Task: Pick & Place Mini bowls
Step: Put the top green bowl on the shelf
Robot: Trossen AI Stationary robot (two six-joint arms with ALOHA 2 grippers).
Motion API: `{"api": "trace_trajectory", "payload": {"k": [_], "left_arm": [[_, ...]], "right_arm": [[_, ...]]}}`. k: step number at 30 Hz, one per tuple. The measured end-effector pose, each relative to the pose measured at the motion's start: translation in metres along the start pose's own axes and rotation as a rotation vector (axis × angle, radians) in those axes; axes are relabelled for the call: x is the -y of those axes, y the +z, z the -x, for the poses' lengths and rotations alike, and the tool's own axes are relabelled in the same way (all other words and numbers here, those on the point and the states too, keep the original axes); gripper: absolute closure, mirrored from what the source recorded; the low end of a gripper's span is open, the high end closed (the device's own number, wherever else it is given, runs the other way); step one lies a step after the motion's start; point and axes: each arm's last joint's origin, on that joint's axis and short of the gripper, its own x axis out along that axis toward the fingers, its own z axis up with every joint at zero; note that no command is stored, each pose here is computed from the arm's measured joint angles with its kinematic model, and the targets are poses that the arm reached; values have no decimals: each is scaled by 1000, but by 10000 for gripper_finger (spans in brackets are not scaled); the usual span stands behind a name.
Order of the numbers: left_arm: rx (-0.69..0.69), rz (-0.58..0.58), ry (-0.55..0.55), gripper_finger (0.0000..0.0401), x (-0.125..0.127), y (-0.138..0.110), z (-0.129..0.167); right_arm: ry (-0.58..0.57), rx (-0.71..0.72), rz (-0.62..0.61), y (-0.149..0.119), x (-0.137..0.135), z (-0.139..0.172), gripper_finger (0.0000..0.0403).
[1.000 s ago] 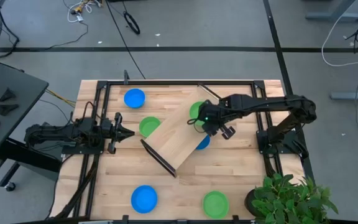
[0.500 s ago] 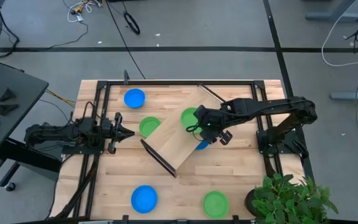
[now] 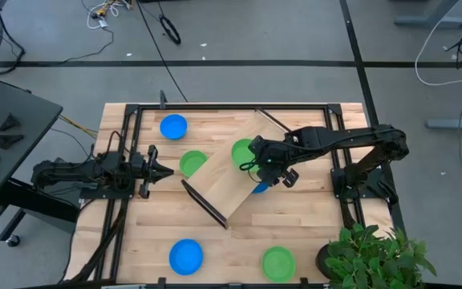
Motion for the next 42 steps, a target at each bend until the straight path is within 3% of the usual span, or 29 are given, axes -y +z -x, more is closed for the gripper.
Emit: {"api": "trace_trajectory", "payload": {"k": [6, 26, 42], "left_arm": [[0, 0, 0, 369, 0, 0, 0], [0, 0, 0, 369, 0, 0, 0], [0, 0, 0, 369, 0, 0, 0]], "right_arm": [[2, -4, -22, -1, 0, 0, 403], [79, -160, -300, -47, 13, -16, 403], [133, -136, -371, -62, 18, -21, 403]]}}
